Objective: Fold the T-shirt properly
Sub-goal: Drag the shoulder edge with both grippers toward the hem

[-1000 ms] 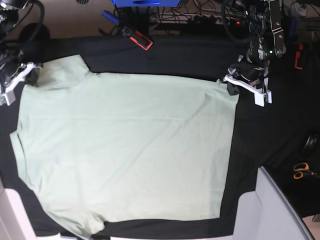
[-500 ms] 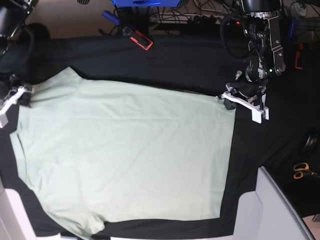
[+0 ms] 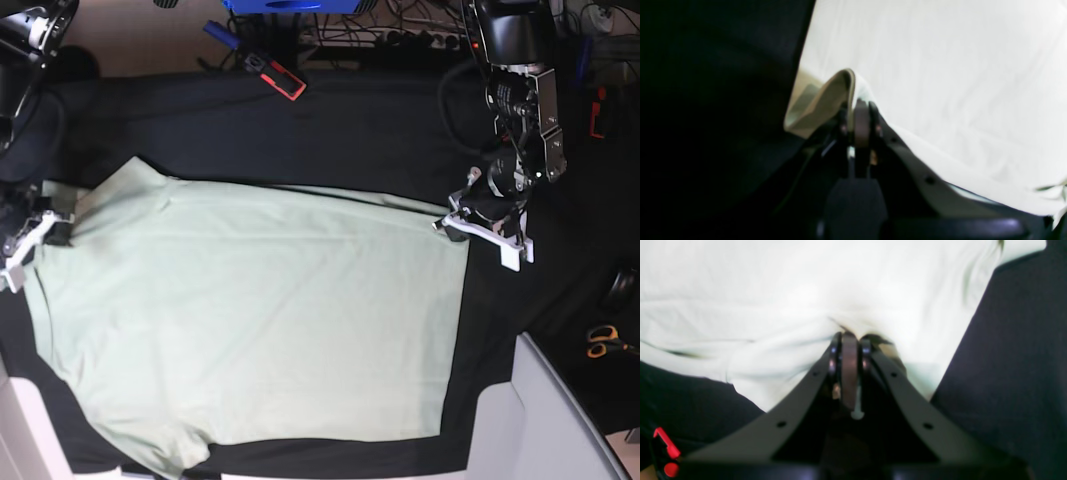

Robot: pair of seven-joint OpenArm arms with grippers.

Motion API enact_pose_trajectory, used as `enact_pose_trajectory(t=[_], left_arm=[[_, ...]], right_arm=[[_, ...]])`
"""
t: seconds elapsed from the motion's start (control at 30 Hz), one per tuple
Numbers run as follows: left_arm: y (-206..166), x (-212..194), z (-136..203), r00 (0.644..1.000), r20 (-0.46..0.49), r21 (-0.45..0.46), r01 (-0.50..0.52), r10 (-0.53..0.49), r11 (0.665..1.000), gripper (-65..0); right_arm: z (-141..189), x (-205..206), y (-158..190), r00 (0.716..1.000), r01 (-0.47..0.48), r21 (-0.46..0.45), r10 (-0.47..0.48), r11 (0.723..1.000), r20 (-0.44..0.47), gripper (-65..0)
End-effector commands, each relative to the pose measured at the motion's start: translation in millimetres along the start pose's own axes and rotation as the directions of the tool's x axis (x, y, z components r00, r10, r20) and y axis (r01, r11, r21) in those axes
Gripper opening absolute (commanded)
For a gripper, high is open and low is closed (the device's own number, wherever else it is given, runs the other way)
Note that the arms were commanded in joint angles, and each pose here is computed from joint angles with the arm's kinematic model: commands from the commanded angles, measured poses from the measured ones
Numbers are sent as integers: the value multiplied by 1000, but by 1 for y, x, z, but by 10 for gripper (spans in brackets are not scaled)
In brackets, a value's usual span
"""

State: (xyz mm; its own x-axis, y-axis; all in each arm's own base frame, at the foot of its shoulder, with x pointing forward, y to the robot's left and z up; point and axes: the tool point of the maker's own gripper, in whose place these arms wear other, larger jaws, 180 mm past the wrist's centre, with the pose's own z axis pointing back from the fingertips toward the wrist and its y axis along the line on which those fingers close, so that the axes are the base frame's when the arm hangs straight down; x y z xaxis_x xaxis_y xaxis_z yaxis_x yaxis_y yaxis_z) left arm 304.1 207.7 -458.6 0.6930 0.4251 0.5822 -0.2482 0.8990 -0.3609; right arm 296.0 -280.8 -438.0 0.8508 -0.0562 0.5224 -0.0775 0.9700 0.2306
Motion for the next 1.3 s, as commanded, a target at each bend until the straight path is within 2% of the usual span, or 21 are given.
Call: enact_pose_trajectory(t=[0.0,0.33,0.8,1.13,1.27], left_arm=[[-3,17,0,999,41,-13,5,-4,1000,-650],[-9,29,-16,999,35,-23,-19,20,1000,-650],[-20,52,-27,998,58,-43,-31,34,999,-650],[-28,66,-28,996,78,-56,-27,31,998,-650],[-27,68,-33,997,68,-54,-34,38,998,-650]], right_arm=[[5,25,-1,997,-23,3,23,1000,69,-649],[1,54,-6,991,4,19,-6,1000,134,-649],[-7,63,-30,979,101,37,-106,994,172,-649],[-4,91,-27,971,85,46,-93,995,218,-649],[-9,98,-17,981,15,48,-24,999,193,-649]])
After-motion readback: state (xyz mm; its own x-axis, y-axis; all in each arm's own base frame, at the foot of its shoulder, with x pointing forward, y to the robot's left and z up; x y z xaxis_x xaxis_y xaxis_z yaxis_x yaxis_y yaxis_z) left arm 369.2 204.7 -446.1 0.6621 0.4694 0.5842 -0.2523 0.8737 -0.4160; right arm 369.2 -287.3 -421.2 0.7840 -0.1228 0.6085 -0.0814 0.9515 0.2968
